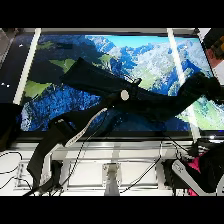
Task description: Fold the clothes and pants, and hang the long-sleeved shirts on hangers.
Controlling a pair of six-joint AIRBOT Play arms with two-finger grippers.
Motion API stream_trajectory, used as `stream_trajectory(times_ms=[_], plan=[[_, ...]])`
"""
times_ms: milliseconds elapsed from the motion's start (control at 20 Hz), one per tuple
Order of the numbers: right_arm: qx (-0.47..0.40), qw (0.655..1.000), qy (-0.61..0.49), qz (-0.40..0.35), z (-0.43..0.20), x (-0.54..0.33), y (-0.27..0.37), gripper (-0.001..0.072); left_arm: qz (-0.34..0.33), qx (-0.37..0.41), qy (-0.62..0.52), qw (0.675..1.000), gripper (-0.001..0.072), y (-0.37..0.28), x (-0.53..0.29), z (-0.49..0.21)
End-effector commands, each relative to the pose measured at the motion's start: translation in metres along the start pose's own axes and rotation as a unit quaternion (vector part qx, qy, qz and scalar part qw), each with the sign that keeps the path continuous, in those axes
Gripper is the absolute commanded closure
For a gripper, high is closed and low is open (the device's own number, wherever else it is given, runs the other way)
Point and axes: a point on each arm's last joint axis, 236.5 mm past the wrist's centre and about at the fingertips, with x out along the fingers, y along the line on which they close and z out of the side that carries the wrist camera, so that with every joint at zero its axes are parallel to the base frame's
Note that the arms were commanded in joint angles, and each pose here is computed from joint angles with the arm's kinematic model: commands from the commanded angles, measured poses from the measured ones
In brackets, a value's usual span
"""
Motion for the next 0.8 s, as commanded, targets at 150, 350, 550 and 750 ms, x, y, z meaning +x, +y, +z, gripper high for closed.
stream_trajectory(times_ms=[150,350,550,750], plan=[[-0.036,0.999,-0.001,0.029,0.002,0.026,0.034,0.0693,0.046,0.107,-0.077,0.99,0.0702,-0.002,-0.067,0.061],[-0.056,0.997,0.011,0.052,-0.006,0.044,0.06,0.0694,0.2,0.15,-0.173,0.953,0.0701,0.05,-0.214,0.139],[-0.093,0.987,0.064,0.11,-0.044,0.111,0.127,0.0695,0.236,0.126,-0.235,0.935,0.07,0.069,-0.315,0.169],[-0.1,0.972,0.164,0.134,-0.133,0.207,0.176,0.0693,0.251,0.106,-0.242,0.931,0.0698,0.086,-0.344,0.171]])
